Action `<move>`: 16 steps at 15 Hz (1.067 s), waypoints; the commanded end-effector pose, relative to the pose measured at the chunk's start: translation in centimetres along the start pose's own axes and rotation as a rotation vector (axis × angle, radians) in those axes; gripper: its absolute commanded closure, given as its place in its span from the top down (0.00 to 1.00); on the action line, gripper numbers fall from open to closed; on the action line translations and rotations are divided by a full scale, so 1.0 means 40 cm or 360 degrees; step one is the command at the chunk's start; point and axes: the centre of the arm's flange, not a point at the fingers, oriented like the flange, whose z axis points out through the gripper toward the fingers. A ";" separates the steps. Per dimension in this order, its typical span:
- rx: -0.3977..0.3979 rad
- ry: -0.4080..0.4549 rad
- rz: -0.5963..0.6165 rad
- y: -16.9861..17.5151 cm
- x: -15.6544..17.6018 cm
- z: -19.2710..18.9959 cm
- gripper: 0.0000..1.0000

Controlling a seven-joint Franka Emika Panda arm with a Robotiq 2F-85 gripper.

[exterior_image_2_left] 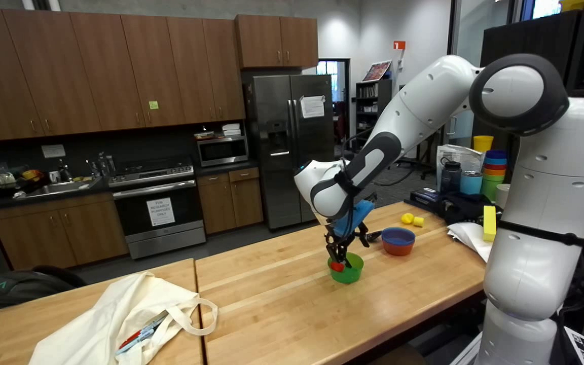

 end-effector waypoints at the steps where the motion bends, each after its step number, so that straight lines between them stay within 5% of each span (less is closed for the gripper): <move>1: 0.0013 0.0013 -0.0037 0.038 -0.023 -0.010 1.00; 16: 0.0004 -0.0008 -0.0040 0.013 -0.001 0.006 1.00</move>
